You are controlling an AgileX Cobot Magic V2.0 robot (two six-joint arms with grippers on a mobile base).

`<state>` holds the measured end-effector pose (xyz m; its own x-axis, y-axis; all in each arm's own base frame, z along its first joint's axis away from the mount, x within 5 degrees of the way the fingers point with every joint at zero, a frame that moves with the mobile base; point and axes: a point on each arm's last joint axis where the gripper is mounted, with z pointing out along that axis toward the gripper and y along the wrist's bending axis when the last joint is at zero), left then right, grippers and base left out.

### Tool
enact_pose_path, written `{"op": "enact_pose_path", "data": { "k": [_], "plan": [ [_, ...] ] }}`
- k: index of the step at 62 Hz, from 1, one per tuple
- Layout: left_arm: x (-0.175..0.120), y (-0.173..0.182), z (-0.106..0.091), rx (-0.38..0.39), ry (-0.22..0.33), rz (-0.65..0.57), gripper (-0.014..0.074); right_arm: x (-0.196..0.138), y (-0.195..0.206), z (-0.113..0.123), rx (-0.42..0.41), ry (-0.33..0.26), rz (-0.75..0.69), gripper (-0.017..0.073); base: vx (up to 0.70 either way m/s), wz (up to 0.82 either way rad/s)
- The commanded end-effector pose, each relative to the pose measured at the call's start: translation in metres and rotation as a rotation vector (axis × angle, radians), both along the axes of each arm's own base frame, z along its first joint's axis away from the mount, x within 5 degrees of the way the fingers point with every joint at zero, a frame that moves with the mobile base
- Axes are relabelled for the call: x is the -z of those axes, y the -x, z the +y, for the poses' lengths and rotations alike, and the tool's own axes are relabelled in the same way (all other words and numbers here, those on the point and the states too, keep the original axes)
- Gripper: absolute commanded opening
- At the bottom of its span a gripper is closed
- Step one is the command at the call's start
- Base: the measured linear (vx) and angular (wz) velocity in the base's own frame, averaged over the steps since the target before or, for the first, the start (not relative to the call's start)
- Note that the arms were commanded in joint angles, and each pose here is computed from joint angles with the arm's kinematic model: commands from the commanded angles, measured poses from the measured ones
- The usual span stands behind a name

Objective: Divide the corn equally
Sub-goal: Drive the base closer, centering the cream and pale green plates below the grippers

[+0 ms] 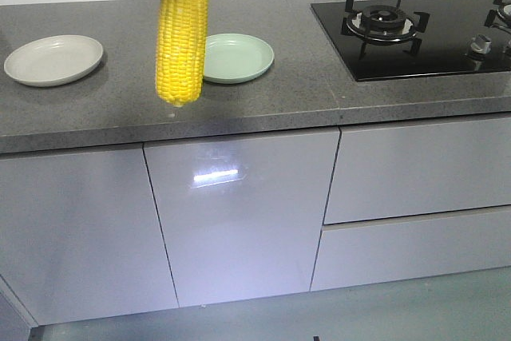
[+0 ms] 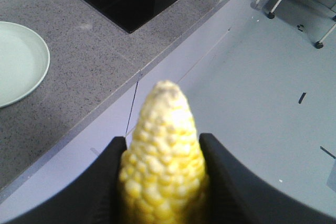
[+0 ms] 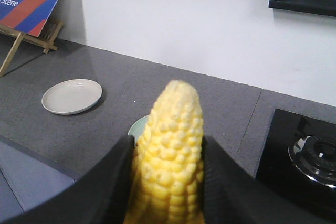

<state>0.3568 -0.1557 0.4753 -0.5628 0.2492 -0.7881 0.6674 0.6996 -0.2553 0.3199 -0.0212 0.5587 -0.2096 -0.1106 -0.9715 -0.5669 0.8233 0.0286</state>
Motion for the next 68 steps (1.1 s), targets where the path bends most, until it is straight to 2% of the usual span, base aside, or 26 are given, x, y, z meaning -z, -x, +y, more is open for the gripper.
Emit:
{"op": "enact_pose_path", "data": {
  "k": [1,68],
  "plan": [
    [-0.0293,0.0207,0.0037,0.006,0.07,-0.078,-0.0006,-0.0183,0.023,0.0078,-0.03,-0.003,-0.063,-0.0006,0.08,-0.05],
    [-0.0293,0.0207,0.0037,0.006,0.07,-0.078,-0.0006,-0.0183,0.023,0.0078,-0.03,-0.003,-0.063,-0.0006,0.1,0.05]
  ]
}}
